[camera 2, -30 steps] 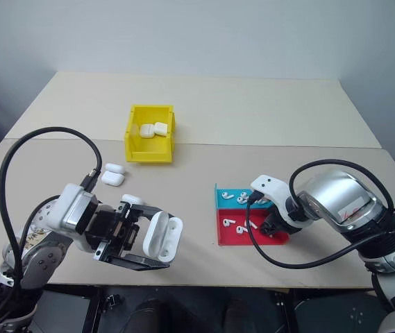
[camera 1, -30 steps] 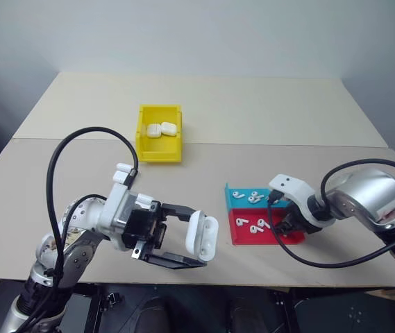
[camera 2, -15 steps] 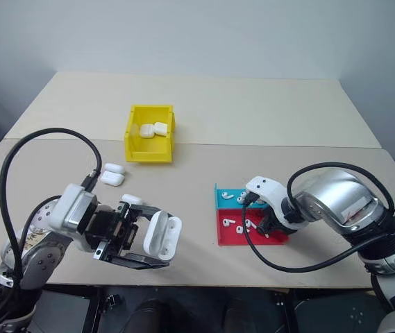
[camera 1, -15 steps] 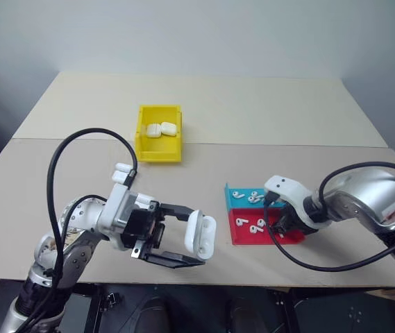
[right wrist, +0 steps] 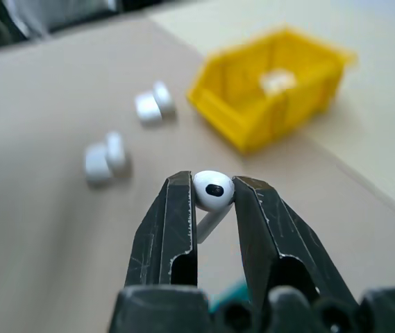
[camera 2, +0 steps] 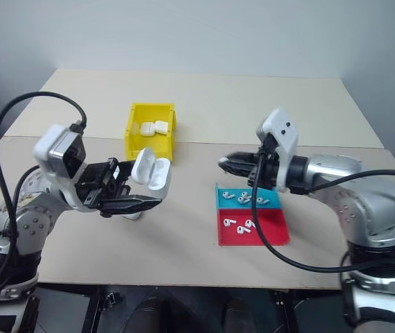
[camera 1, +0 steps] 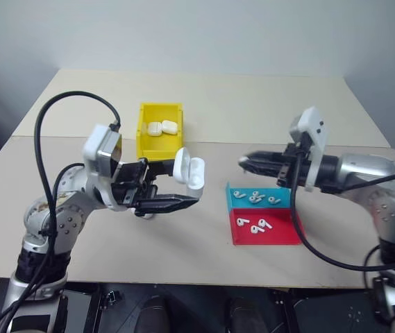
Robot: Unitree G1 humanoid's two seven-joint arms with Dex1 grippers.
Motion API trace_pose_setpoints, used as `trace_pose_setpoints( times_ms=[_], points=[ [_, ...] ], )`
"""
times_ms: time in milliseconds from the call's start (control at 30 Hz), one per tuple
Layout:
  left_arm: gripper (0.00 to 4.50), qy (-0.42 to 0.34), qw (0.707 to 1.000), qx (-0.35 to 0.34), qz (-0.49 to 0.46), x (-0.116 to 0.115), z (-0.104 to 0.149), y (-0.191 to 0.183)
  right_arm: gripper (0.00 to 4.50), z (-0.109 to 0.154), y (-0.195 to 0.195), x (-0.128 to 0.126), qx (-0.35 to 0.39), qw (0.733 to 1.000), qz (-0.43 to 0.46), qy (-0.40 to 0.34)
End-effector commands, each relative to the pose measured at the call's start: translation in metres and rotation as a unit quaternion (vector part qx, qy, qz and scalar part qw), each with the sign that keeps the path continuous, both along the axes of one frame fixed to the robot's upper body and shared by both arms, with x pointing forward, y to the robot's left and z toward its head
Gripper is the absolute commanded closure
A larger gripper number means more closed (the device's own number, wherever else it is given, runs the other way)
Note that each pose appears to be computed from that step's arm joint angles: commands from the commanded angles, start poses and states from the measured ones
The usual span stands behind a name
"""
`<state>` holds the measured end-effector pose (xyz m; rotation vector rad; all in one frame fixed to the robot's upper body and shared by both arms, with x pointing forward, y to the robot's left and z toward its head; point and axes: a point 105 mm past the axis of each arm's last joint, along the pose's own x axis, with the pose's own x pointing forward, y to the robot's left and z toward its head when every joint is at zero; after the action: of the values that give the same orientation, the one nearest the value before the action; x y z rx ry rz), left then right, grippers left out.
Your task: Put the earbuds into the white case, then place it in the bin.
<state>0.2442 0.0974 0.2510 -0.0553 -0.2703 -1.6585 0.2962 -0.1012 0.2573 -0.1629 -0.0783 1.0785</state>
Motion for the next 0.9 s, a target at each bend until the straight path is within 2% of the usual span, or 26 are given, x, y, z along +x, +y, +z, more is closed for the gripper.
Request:
trace_pose_setpoints(
  times_ms=[33,133,300,467,700,900],
  points=[
    [1.77,-0.019,1.0,0.005,-0.01,0.002,0.007,0.004,3.89,0.035,0.007,-0.011,0.064,0.994,0.042,-0.072],
    [1.77,-0.039,0.999,-0.001,-0.008,0.005,0.007,0.007,3.89,0.046,0.015,-0.016,0.101,0.989,0.079,-0.074],
    [1.77,-0.038,0.999,-0.009,0.003,0.009,0.0,0.007,3.89,0.051,0.022,-0.028,0.105,0.984,0.115,-0.084],
    [1.77,-0.044,0.999,-0.003,0.006,0.008,0.0,0.005,3.89,0.045,0.034,-0.043,0.079,0.983,0.136,-0.096],
    [1.77,-0.043,0.999,0.014,-0.014,0.003,-0.005,-0.004,3.89,0.054,0.042,-0.051,0.107,0.978,0.142,-0.108],
    [1.77,-0.036,0.999,0.016,-0.025,0.003,-0.009,-0.015,3.89,0.044,0.041,-0.058,0.105,0.977,0.159,-0.096]
  ],
)
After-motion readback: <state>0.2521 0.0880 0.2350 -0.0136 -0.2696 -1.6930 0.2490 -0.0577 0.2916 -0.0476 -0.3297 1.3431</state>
